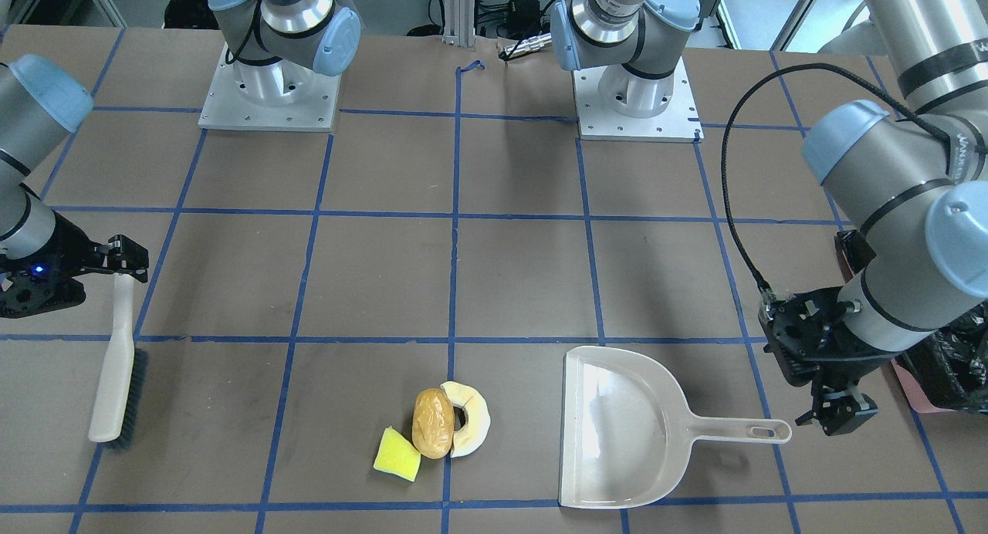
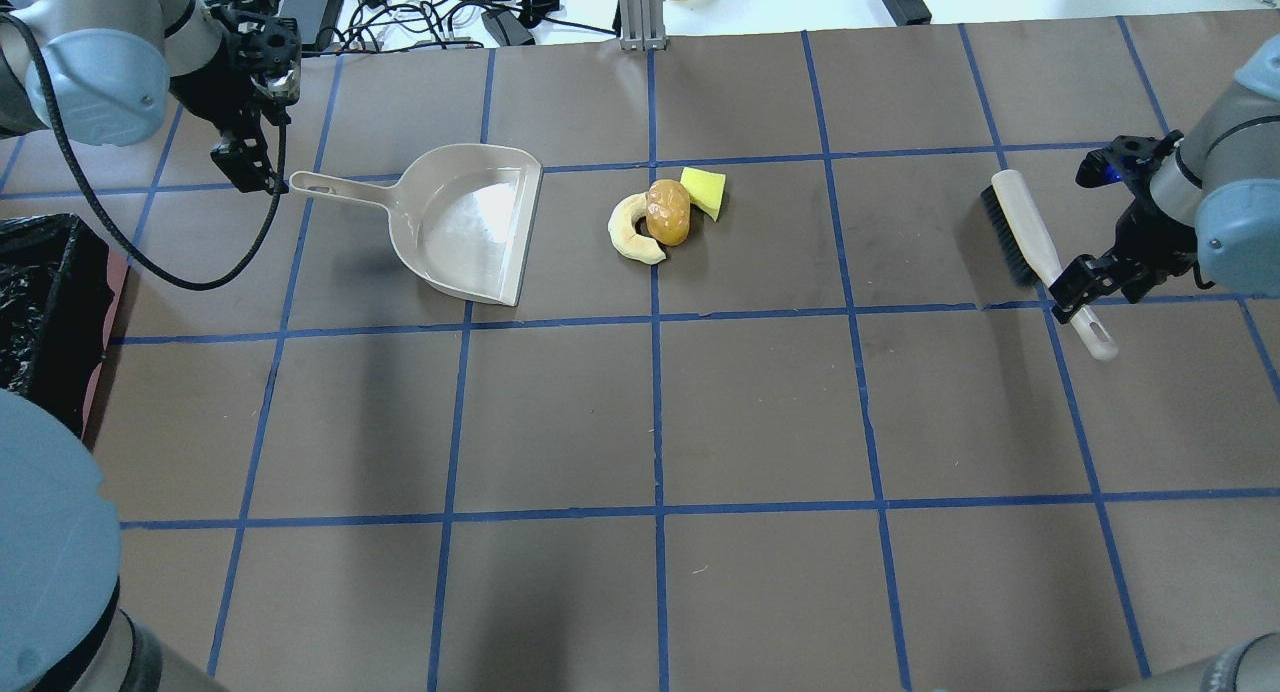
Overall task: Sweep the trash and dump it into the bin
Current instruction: 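Lift the white brush with the right gripper and carry it toward the debris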
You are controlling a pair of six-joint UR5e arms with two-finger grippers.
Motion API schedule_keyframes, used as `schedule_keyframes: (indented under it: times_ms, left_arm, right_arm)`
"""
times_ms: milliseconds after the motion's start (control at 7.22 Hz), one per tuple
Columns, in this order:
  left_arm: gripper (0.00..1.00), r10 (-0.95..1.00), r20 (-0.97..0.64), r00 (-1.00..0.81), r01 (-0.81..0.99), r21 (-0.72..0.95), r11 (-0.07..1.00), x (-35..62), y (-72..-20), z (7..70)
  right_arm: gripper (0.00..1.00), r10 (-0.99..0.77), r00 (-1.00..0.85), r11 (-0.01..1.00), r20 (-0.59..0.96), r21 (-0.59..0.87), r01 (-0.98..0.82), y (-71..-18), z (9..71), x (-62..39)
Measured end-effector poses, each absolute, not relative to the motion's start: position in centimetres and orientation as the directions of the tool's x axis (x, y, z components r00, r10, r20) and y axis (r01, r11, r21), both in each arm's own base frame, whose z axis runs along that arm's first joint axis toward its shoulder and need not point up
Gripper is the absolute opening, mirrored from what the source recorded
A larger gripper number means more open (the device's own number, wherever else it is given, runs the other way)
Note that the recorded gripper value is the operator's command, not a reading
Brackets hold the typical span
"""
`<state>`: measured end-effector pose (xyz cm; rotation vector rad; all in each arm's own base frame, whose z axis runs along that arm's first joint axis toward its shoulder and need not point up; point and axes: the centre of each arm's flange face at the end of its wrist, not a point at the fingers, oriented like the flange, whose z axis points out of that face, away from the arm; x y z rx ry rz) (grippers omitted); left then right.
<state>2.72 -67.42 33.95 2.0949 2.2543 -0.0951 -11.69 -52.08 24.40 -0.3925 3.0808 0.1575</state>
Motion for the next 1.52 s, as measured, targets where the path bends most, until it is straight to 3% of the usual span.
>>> schedule_keyframes:
  times_ms: [277,415,692,831,969,1523]
  left_arm:
    - [1.00,0.996,-0.075,0.047,0.997,-0.054,-0.051,2.5,-69.3,30.7]
    - [1.00,0.996,-0.057,0.067,0.995,-0.068,-0.071,2.6,-69.9,28.9]
    - [1.00,0.997,-0.014,0.075,0.996,-0.052,-0.075,2.7,-70.4,26.8]
    - [1.00,0.997,-0.001,0.073,0.997,-0.037,-0.073,2.5,-70.5,26.3]
    - [1.00,0.997,0.008,0.072,0.997,-0.031,-0.072,2.3,-70.7,26.0]
    - [1.00,0.998,0.012,0.068,0.997,-0.027,-0.067,2.7,-71.0,25.1]
  right_arm:
    - [0.89,-0.237,-0.969,0.964,-0.064,0.108,-0.243,-51.0,22.9,-11.4]
    - [0.79,-0.238,-0.969,0.963,-0.067,0.114,-0.244,-50.7,22.5,-11.3]
    - [0.32,-0.237,-0.969,0.963,-0.064,0.118,-0.243,-50.5,22.3,-11.3]
    - [0.14,-0.235,-0.970,0.963,-0.061,0.118,-0.241,-50.5,22.3,-11.3]
    - [0.03,-0.233,-0.971,0.964,-0.058,0.118,-0.238,-50.6,22.4,-11.4]
    - [0.00,-0.183,-0.983,0.978,-0.033,0.099,-0.186,-51.2,23.8,-11.5]
